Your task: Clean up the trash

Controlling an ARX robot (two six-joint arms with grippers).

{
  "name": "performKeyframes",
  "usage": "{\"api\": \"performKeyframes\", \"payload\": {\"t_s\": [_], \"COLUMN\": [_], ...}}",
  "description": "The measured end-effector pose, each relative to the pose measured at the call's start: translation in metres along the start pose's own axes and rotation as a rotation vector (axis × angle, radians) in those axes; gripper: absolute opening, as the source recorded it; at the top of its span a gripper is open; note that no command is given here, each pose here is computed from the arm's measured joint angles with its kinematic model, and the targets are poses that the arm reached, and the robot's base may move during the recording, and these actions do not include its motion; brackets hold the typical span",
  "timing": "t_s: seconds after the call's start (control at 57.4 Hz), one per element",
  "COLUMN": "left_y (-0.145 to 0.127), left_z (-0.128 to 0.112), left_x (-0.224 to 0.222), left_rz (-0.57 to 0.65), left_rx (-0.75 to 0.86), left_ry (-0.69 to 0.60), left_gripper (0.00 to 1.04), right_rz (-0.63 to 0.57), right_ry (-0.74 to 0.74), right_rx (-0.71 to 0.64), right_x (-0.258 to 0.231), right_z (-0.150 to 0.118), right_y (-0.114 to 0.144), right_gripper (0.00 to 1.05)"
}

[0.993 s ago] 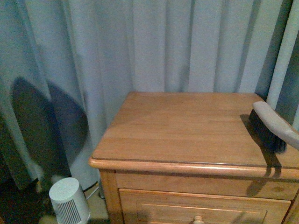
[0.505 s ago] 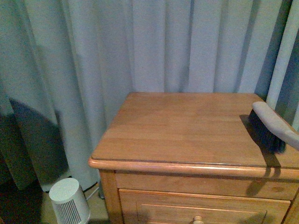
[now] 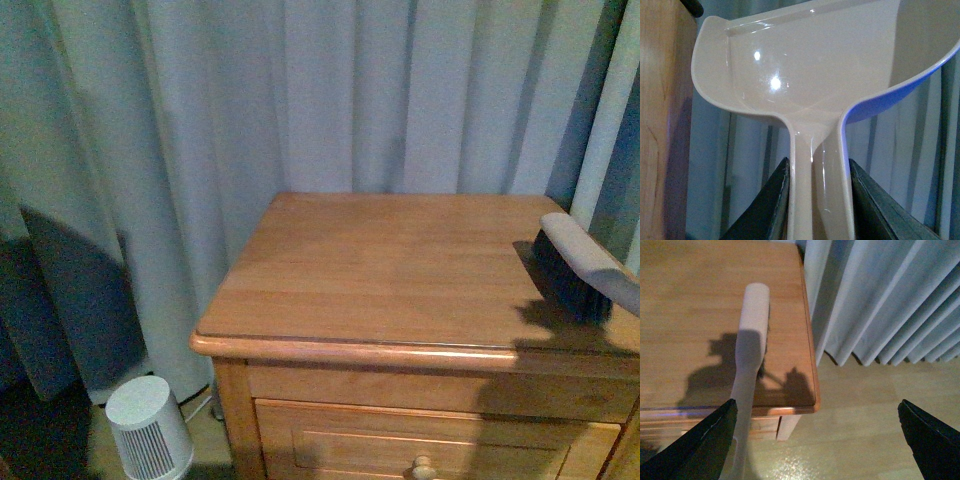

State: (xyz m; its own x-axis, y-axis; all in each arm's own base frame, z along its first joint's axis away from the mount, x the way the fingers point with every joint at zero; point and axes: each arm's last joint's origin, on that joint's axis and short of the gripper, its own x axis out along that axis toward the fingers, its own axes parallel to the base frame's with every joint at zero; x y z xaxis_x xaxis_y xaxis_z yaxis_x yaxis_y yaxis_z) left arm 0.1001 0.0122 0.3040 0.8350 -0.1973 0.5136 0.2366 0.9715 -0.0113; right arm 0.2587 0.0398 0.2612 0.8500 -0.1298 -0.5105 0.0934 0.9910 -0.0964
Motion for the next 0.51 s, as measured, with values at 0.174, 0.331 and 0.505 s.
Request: {"api": "performKeyframes", "payload": {"t_s": [0.174, 0.331, 0.505], "left_y": [0.0, 0.0, 0.0], "left_z": [0.0, 0.0, 0.0], "left_x": [0.0, 0.0, 0.0], "left_rz": [0.001, 0.0, 0.0], "left_rx": [0.0, 0.0, -0.002], "left_ry": [-0.001, 0.0, 0.0], "left_gripper": [0.29, 0.29, 0.29], "right_rz": [0.011, 0.01, 0.017], "right_ry": [0.185, 0.299, 0.346], "right_rx": [0.056, 0.087, 0.136], "right_x": [0.04, 0.061, 0.078], "right_z": [0.011, 0.0, -0.01], "right_y": [0.016, 0.029, 0.04], "right_gripper": [0.97, 0.97, 0.97]}}
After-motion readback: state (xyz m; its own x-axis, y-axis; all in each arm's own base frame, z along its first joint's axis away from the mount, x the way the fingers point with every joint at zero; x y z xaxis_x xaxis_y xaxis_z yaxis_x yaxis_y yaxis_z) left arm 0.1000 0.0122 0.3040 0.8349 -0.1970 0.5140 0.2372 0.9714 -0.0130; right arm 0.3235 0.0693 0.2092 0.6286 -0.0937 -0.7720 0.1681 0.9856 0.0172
